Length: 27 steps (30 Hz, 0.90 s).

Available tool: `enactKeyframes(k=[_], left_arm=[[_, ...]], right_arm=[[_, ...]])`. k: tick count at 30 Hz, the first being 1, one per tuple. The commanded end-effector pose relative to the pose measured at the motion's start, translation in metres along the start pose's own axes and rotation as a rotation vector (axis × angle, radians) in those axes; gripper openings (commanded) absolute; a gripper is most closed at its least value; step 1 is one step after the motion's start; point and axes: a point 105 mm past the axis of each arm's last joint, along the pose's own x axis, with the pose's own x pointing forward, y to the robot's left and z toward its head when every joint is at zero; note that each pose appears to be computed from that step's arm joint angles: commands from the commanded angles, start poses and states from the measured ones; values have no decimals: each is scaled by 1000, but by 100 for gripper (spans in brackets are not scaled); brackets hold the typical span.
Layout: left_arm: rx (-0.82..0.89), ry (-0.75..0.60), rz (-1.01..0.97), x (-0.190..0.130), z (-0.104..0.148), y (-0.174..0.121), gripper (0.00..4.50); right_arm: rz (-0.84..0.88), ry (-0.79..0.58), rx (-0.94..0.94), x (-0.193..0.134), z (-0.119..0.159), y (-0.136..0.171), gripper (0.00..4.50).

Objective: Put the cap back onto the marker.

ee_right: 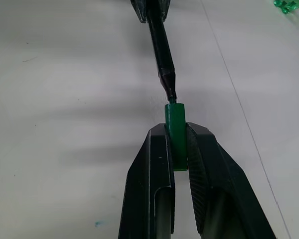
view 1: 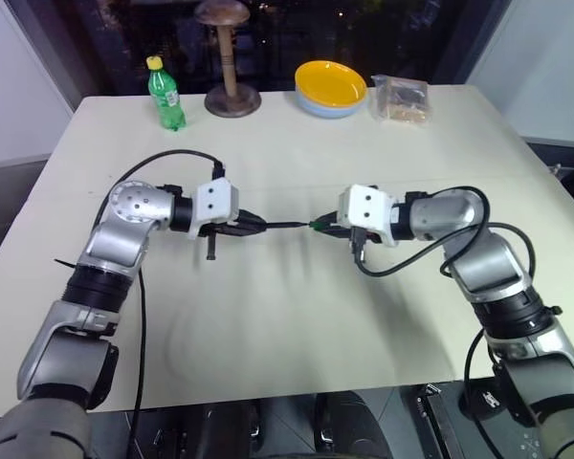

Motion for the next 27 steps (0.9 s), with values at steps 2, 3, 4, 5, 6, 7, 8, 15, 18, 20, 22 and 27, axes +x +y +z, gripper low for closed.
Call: enactKeyframes(k=[2,3,4,5,6,7,8,15,18,20,22,27], left_arm=[[51,-29,27,-3,14,7,0],[52,-30,26,-3,14,7,0],[53,-31,26,-2,14,7,0],[54,-32,25,-2,14,7,0],[53,-33,23,-2,15,7,0],[54,-33,22,-1,15,6,0],[54,-33,21,-1,14,6,0],[64,-27,7,0,13,5,0],[72,-26,6,0,13,5,0],[81,-24,6,0,13,6,0],[97,-19,4,0,13,6,0],[140,0,4,-1,13,9,0]], right_arm=[[-6,-55,-40,0,18,-1,8],[-5,-57,-40,1,19,-2,8],[-4,-60,-42,2,20,-2,8],[-3,-63,-44,2,22,-2,8],[-2,-67,-47,3,23,-2,8],[-2,-71,-50,3,25,-2,8],[-3,-74,-51,4,26,-3,8],[7,-83,-77,5,35,-4,8],[10,-85,-85,5,37,-4,8],[14,-85,-89,6,38,-4,8],[23,-83,-94,7,38,-3,8],[46,-55,-134,11,35,2,8]])
